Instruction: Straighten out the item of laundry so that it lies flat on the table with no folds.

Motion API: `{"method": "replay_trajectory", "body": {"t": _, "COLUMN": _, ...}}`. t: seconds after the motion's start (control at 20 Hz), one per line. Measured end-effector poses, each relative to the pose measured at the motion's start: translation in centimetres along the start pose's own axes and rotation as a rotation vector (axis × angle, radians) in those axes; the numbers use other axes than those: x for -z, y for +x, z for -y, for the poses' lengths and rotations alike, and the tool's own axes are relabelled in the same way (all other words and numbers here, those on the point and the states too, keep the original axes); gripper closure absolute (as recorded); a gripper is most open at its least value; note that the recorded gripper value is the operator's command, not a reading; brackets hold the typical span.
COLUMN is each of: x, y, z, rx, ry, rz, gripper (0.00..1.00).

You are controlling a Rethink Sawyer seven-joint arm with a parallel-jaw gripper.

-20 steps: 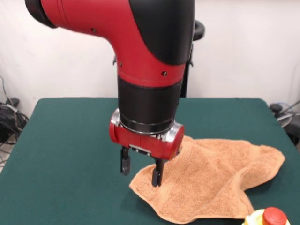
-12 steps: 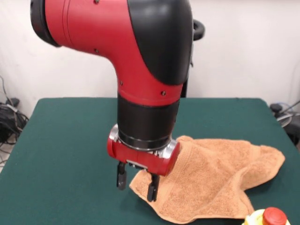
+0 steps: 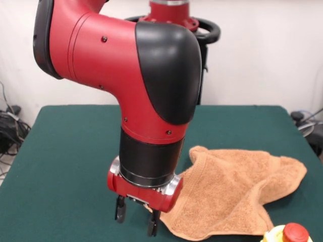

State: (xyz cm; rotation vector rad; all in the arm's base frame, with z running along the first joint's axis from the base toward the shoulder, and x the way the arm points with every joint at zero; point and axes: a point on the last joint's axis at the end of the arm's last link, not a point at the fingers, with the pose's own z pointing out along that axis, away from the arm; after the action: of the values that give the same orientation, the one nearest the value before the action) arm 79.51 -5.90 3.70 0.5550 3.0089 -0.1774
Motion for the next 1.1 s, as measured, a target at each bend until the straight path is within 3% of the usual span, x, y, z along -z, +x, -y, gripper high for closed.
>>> {"method": "replay_trajectory", "body": {"t": 1.1, "x": 1.1, "y": -1.8, "z": -0.1, "rx": 0.009, "ry": 0.005, "rz": 0.046, "gripper": 0.00}}
